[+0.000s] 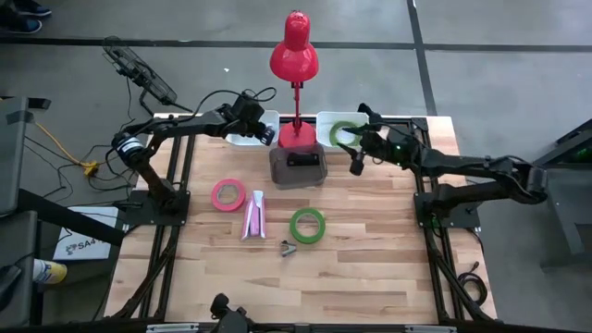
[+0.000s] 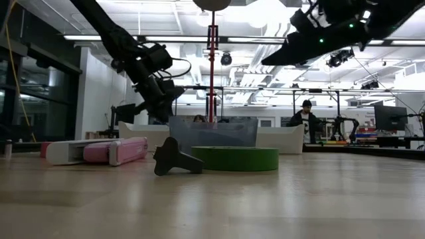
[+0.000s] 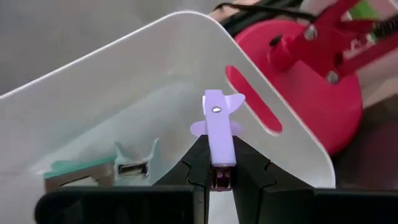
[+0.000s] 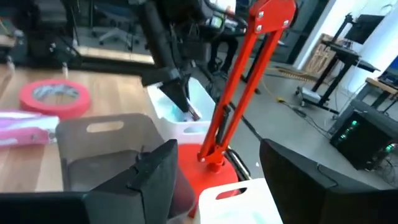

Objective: Pick and place Stapler, Stapler remover, tape
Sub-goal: Put the purple staple remover into the left white bin, then put the black staple remover into the left white bin

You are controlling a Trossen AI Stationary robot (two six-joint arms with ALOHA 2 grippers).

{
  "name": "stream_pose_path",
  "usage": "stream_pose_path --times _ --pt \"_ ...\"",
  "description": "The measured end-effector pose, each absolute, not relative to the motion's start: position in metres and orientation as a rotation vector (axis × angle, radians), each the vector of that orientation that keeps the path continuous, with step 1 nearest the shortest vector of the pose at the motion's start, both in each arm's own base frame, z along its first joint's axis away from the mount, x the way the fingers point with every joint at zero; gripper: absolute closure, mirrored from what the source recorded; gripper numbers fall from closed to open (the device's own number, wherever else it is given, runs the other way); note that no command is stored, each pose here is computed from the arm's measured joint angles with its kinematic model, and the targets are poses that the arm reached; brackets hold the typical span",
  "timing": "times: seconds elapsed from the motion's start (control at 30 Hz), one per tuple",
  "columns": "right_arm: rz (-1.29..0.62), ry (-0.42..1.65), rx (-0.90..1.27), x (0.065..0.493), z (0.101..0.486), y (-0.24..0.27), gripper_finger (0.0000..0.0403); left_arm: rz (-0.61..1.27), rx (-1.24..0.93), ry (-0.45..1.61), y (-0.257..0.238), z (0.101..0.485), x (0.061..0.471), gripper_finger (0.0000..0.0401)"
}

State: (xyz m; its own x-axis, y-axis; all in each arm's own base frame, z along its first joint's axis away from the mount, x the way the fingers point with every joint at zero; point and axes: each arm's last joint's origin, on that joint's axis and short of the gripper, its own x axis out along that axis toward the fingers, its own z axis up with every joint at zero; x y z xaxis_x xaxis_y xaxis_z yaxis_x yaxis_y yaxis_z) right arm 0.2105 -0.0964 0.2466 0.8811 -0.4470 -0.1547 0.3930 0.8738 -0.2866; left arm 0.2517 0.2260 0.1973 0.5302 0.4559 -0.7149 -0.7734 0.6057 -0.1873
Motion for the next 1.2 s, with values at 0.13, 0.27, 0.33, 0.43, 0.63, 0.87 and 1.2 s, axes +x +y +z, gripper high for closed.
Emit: stream_pose_path --times 0.13,0.27,0.33,0.43,0.63,0.87,1.2 --pt "-0.419 0.215 -0.243 0.207 0.239 -0.094 0.0185 0.773 -0.572 0.649 0.229 0.192 0.255 0.037" --pt "-0.414 0.236 -0.257 0.207 0.234 -0.094 0.0185 0.781 -0.606 0.653 0.228 0.189 0.255 0.037" --pt "-0.414 0.244 -0.27 0.207 0.234 -0.094 0.0186 0.782 -0.607 0.65 0.229 0.189 0.255 0.0363" --pt "-0.413 0.244 -0.287 0.207 0.234 -0.094 0.0187 0.778 -0.612 0.648 0.228 0.189 0.256 0.0331" --pt "-0.404 0.26 -0.296 0.207 0.233 -0.094 0.0187 0.807 -0.615 0.643 0.229 0.189 0.255 0.0288" --pt "-0.399 0.264 -0.298 0.207 0.232 -0.094 0.0187 0.803 -0.577 0.645 0.232 0.198 0.258 0.0256" --pt "-0.393 0.287 -0.301 0.206 0.23 -0.094 0.0187 0.759 -0.526 0.818 0.227 0.222 0.258 0.0243"
